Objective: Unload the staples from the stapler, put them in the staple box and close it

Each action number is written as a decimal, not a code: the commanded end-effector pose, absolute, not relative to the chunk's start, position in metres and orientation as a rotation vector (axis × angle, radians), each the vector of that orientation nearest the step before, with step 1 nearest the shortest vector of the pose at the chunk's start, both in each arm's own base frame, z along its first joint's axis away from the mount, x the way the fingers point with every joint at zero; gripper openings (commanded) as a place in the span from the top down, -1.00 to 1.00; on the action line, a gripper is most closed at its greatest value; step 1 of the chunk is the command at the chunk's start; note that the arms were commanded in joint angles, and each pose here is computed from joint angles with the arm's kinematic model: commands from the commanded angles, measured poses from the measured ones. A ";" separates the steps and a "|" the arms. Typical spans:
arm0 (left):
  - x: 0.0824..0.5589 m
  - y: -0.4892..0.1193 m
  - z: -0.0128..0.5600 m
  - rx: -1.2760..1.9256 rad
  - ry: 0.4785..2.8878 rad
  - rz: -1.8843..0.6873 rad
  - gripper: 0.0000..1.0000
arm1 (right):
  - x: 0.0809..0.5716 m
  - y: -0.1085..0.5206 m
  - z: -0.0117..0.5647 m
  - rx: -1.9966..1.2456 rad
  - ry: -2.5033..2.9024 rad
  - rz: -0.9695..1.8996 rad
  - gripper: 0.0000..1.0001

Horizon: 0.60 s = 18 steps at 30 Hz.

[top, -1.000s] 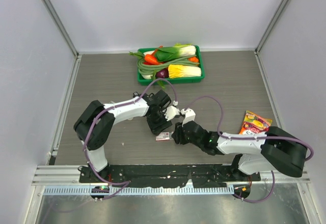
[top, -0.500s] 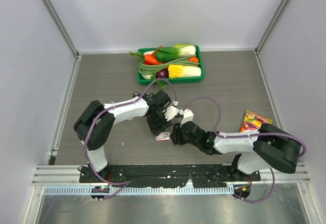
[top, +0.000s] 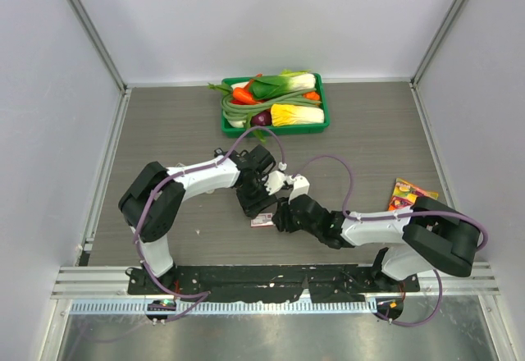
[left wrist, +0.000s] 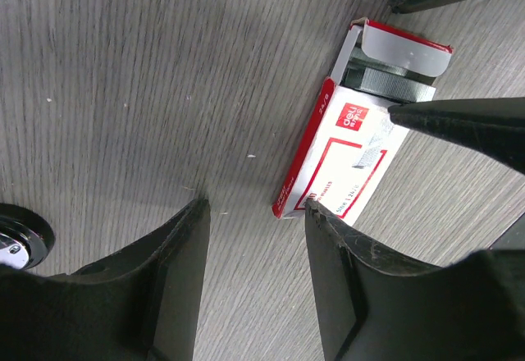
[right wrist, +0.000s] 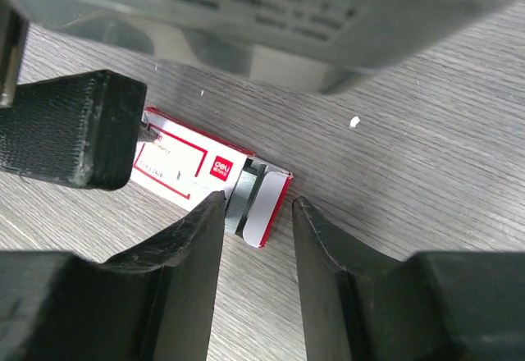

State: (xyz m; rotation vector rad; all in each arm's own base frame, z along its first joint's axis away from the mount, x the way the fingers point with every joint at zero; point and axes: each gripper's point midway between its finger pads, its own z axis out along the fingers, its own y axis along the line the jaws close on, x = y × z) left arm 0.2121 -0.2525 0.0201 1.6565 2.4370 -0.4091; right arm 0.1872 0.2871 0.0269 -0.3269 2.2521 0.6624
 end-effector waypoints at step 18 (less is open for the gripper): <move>0.199 -0.250 0.013 1.699 2.442 -0.454 -0.05 | 0.193 0.283 0.040 -0.291 2.215 0.650 0.41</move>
